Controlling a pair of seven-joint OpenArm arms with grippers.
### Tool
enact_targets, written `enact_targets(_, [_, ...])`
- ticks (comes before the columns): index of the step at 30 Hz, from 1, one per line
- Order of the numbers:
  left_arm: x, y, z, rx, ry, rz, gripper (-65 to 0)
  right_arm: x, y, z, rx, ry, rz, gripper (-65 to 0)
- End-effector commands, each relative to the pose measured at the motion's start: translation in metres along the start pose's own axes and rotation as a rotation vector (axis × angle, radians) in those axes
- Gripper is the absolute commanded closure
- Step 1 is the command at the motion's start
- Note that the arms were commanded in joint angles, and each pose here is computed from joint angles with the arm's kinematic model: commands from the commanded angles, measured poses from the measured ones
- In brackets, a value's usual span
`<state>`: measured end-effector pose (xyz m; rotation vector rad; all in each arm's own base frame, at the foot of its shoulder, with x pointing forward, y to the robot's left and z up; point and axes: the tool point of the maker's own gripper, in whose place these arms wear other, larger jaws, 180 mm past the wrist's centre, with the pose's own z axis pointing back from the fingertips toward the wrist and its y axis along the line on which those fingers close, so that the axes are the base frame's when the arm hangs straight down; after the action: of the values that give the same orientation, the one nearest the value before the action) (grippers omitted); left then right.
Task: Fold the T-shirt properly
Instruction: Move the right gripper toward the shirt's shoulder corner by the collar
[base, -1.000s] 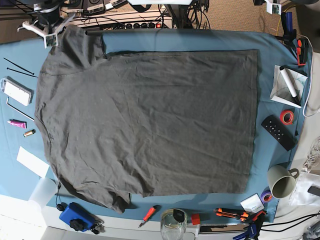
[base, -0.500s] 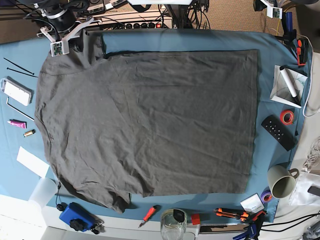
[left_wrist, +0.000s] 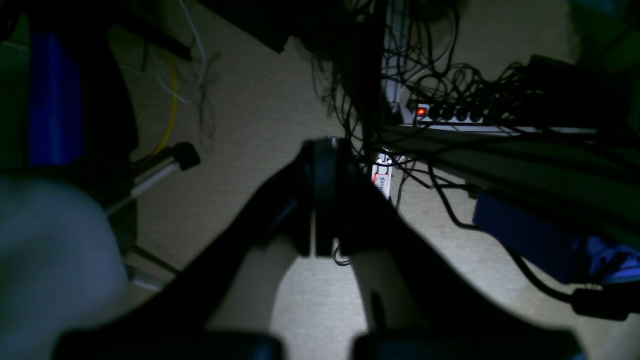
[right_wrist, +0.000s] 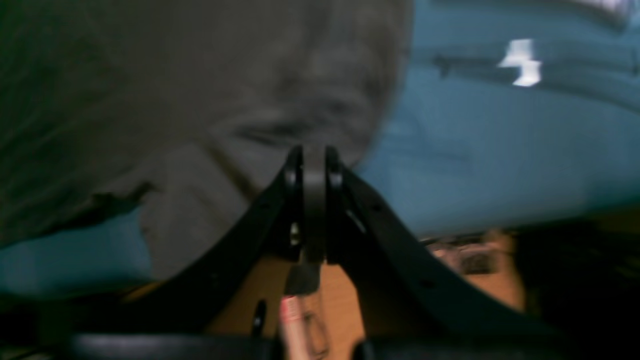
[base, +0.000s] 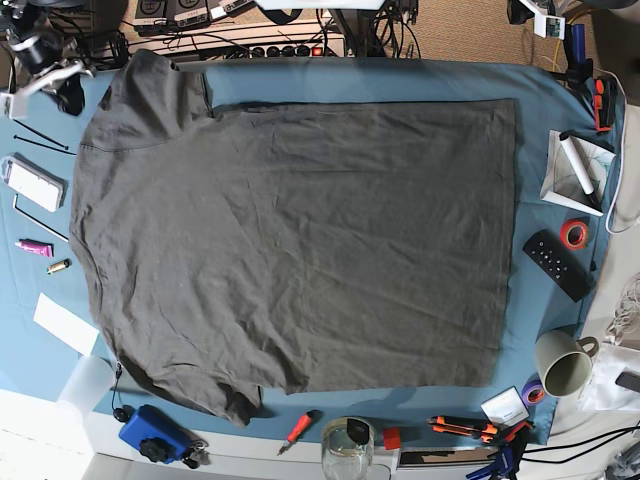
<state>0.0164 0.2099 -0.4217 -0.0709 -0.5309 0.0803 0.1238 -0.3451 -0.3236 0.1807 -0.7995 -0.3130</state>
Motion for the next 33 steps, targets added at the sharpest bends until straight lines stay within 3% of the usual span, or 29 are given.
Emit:
enact_targets(1, [0.003,0.001,0.005,0.000,-0.013,-0.008,0.0,0.014,-0.001,0.003,0.017,-0.036,0.008,0.0])
enact_targets(7, [0.003,0.001,0.005,0.000,-0.012,-0.009,0.0,0.013,-0.002,0.002,0.030,-0.022,0.017,0.0])
enact_targets(13, [0.002,0.002,0.006,0.001,-0.010,-0.008,0.0,0.008,-0.020,0.003,-0.075,-0.006,0.094,0.0])
enact_targets(18, [0.002,0.001,0.005,0.001,-0.010,-0.008,0.0,0.005,-0.020,0.003,-0.075,0.015,0.095,0.0])
enact_targets(19, [0.002,0.001,0.006,0.001,-0.010,-0.008,0.0,0.005,-0.019,0.003,-0.073,0.015,0.097,-2.2])
enact_targets(23, [0.002,0.001,0.005,0.001,-0.010,-0.008,0.0,0.005,-0.019,0.003,-0.068,0.015,0.102,-26.3])
enact_targets(24, [0.002,0.001,0.005,0.001,-0.010,-0.008,0.0,0.005,-0.019,0.003,-0.069,0.016,0.102,-29.4])
enact_targets(31, [0.013,0.005,0.002,0.026,-0.040,-0.002,0.0,-0.004,-0.014,-0.007,-0.064,0.068,0.056,-29.6])
enact_targets(33, [0.025,0.011,0.001,0.071,-0.068,0.003,-5.0,0.002,-0.012,-0.010,-0.060,0.047,0.049,-29.6])
